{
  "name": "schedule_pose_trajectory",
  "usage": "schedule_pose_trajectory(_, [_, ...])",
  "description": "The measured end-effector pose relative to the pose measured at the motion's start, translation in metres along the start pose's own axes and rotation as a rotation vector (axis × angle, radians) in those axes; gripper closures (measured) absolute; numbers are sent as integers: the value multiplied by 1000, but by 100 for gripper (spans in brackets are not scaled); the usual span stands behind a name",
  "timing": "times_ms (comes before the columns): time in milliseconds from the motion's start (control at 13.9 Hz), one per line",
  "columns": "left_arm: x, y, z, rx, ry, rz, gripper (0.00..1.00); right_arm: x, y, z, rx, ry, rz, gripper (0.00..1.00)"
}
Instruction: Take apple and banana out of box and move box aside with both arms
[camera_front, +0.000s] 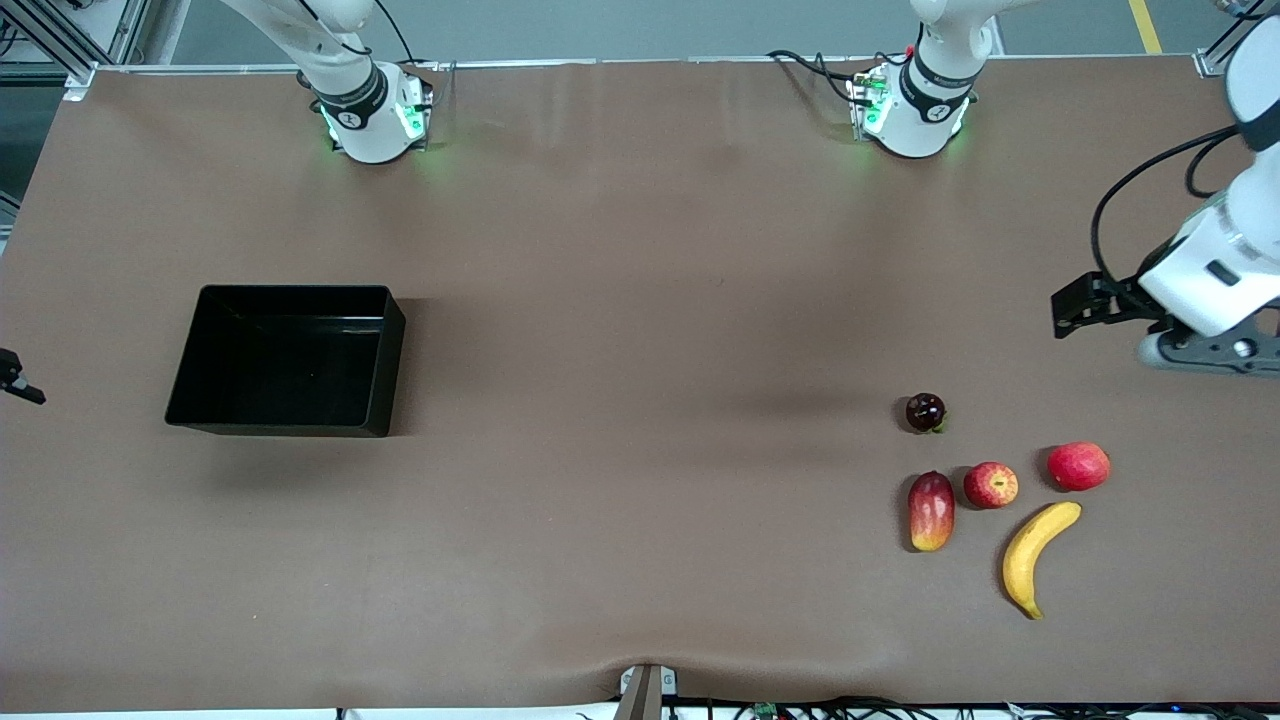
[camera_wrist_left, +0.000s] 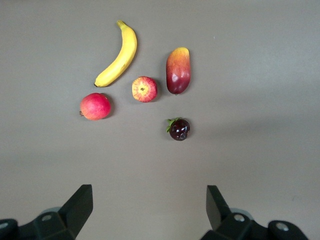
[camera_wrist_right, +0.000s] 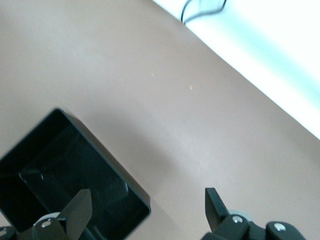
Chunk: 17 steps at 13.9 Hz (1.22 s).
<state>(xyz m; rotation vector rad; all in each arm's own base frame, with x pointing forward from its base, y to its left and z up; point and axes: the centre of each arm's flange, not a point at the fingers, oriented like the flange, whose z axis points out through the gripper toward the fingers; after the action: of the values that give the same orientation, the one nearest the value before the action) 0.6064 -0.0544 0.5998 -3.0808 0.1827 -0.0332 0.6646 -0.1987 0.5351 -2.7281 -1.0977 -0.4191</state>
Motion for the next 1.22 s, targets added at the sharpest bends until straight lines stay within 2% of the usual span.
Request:
schedule_pose_trajectory(143, [0,-1,-4,0,6,-38,0,-1,1,-4,56,114,43,0])
schedule_pose_trajectory(215, [0,-1,-7,0,11,-61,0,-1,0,-4,77,136,62,0])
schedule_pose_trajectory(502, [-14,5,-31,18,34,-96,0,30,-22,-10,115,128,276,0])
schedule_pose_trajectory(645, [-23,15,-40,34,38,-115,0,57,-50,-19,116,74,421,0])
schedule_pose_trajectory(860, [-39,27,-46,24,33,-135,0,85,-96,-40,72,-53,671,0])
schedule_pose_trajectory(932, [-45,24,-48,6,29,-146,0,91,-111,-44,46,-105,747,0])
schedule_pose_trajectory(1075, [-59,19,-49,-12,22,-163,0,106,-145,-45,-45,-227,836,0])
schedule_pose_trajectory(1147, [-67,20,-51,-16,21,-164,0,115,-162,-44,-90,-272,848,0])
schedule_pose_trajectory(1219, [-75,22,-53,-19,22,-161,0,123,-175,-41,-118,-294,849,0])
